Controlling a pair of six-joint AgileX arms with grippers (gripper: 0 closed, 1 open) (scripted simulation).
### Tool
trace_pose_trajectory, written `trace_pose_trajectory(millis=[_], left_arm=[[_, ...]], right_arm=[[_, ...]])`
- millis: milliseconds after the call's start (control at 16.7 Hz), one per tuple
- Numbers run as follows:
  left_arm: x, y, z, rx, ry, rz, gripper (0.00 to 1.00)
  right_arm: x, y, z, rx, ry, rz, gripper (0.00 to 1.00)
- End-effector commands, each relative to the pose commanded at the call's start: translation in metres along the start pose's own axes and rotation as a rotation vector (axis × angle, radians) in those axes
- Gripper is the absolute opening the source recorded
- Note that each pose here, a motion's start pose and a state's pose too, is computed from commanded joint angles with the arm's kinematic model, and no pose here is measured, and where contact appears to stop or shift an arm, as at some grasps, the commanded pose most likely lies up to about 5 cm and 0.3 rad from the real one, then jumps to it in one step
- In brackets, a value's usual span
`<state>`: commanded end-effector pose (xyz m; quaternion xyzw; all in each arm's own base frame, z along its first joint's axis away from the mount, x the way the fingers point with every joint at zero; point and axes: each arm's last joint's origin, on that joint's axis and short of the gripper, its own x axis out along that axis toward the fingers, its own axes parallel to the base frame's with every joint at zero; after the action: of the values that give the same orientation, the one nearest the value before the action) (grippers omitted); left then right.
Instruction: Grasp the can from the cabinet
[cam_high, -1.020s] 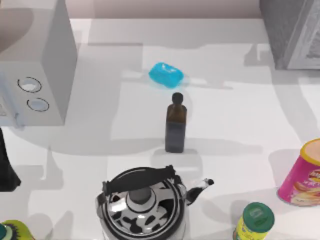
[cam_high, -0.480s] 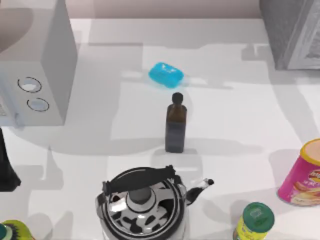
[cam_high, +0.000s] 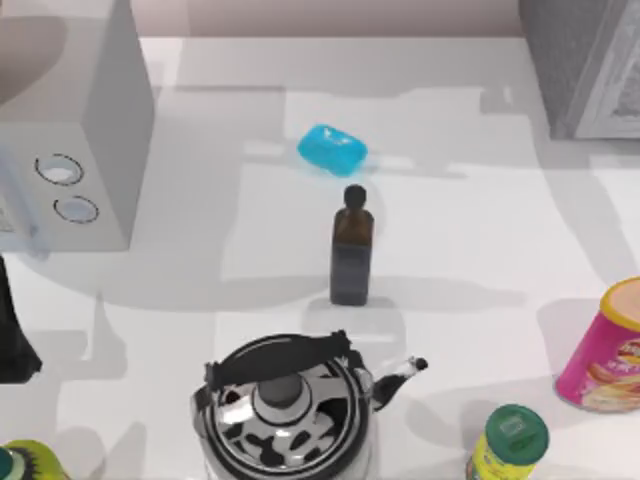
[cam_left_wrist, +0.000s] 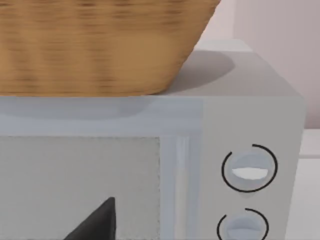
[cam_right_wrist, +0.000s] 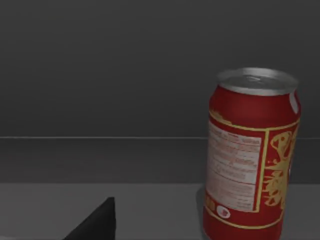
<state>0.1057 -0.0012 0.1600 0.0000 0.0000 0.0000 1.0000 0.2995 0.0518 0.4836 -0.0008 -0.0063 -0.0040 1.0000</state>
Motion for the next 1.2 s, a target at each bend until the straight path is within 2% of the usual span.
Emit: trace_pose_trajectory(millis=[420, 660, 1200], left_arm=[[0.0, 0.0, 0.0, 0.0, 0.0, 0.0, 1.0], [0.0, 0.0, 0.0, 0.0, 0.0, 0.0, 1.0], [0.0, 0.0, 0.0, 0.0, 0.0, 0.0, 1.0]], right_arm=[[0.054, 0.0, -0.001, 0.0, 0.002, 0.0, 1.0], [0.057, 0.0, -0.002, 0.0, 0.002, 0.0, 1.0], [0.057, 0.0, -0.002, 0.0, 0.002, 0.0, 0.32]])
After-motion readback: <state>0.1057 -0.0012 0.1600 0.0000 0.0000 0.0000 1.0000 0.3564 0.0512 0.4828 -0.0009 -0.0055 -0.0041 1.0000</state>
